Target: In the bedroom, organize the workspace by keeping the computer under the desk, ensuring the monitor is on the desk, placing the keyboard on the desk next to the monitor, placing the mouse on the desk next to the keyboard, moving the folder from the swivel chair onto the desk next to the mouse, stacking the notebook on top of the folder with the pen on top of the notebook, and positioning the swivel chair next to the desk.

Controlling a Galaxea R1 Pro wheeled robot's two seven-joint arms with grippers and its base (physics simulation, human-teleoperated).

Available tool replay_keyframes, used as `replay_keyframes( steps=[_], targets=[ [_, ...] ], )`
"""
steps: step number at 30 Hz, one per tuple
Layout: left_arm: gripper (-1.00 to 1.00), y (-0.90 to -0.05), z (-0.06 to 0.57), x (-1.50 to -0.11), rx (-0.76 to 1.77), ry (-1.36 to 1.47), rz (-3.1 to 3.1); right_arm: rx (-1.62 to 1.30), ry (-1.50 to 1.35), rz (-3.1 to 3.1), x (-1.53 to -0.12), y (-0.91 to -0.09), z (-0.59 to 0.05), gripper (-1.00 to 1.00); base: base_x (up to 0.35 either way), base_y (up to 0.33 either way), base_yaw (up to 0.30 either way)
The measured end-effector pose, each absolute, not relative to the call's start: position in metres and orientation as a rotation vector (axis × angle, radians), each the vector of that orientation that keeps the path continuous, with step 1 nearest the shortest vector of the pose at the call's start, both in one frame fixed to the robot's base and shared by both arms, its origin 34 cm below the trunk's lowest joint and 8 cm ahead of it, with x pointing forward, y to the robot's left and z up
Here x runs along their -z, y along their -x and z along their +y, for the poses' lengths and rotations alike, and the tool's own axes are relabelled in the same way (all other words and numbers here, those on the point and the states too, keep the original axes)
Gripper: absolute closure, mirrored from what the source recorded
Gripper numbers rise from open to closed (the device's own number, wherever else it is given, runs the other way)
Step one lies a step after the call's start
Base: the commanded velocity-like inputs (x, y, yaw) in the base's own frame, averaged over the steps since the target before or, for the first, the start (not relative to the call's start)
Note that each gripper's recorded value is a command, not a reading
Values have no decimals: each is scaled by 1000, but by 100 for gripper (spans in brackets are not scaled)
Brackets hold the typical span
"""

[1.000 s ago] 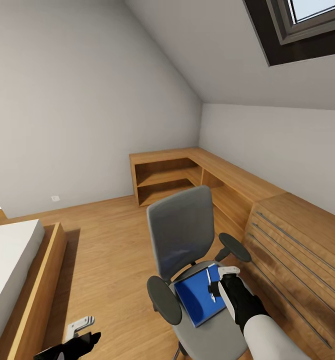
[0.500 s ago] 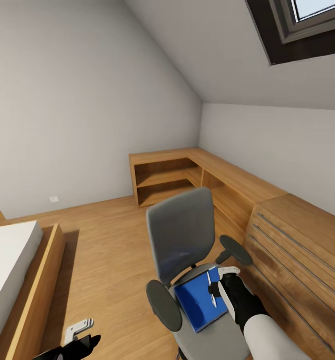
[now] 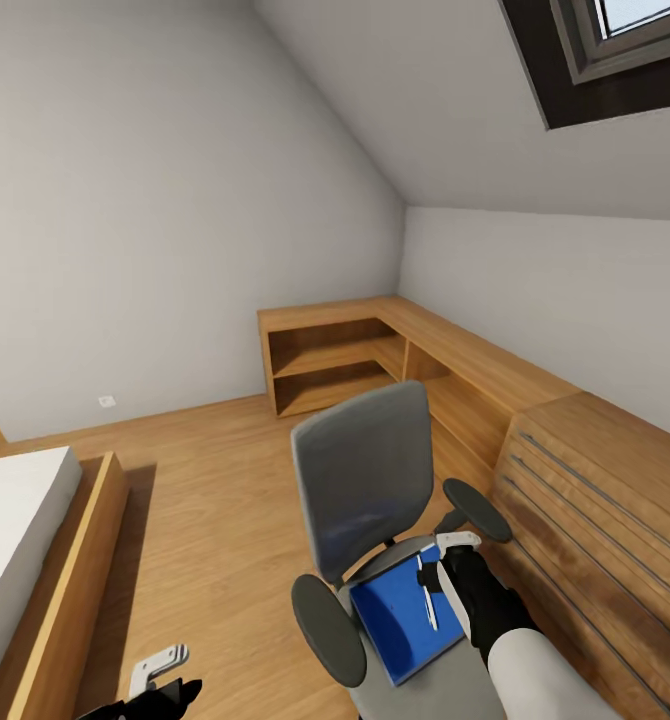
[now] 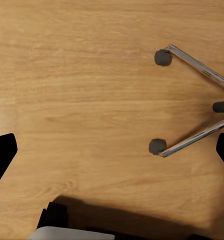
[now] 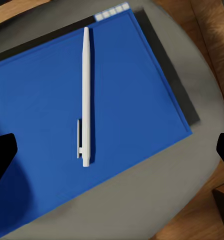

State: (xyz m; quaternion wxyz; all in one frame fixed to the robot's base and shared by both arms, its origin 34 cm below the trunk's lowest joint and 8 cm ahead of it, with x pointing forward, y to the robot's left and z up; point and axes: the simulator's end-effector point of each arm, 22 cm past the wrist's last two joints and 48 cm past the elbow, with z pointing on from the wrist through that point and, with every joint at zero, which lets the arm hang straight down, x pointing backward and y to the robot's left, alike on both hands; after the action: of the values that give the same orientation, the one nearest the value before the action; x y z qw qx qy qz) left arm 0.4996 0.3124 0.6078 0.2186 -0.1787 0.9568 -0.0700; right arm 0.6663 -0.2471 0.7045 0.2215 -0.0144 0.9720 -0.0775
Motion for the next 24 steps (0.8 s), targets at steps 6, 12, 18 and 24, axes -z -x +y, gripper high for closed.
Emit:
replay_keyframes(
  steps=[6,12,18,24],
  targets=[
    [-100,-499,310,-607,199,494,2649,212,41,2686,-705,-666,-246,-100,138,0,0],
    [-100,-498,310,-607,198,495,2651,197,46,2688,-704,-666,-243,-100,34,0,0],
    [-100,-498,310,-607,198,496,2652,178,73,2683,-704,-668,-238,-100,4,0,0],
    [-100,-495,309,-604,201,499,2662,157,117,2674,-705,-670,-229,-100,0,0,0]
  ],
)
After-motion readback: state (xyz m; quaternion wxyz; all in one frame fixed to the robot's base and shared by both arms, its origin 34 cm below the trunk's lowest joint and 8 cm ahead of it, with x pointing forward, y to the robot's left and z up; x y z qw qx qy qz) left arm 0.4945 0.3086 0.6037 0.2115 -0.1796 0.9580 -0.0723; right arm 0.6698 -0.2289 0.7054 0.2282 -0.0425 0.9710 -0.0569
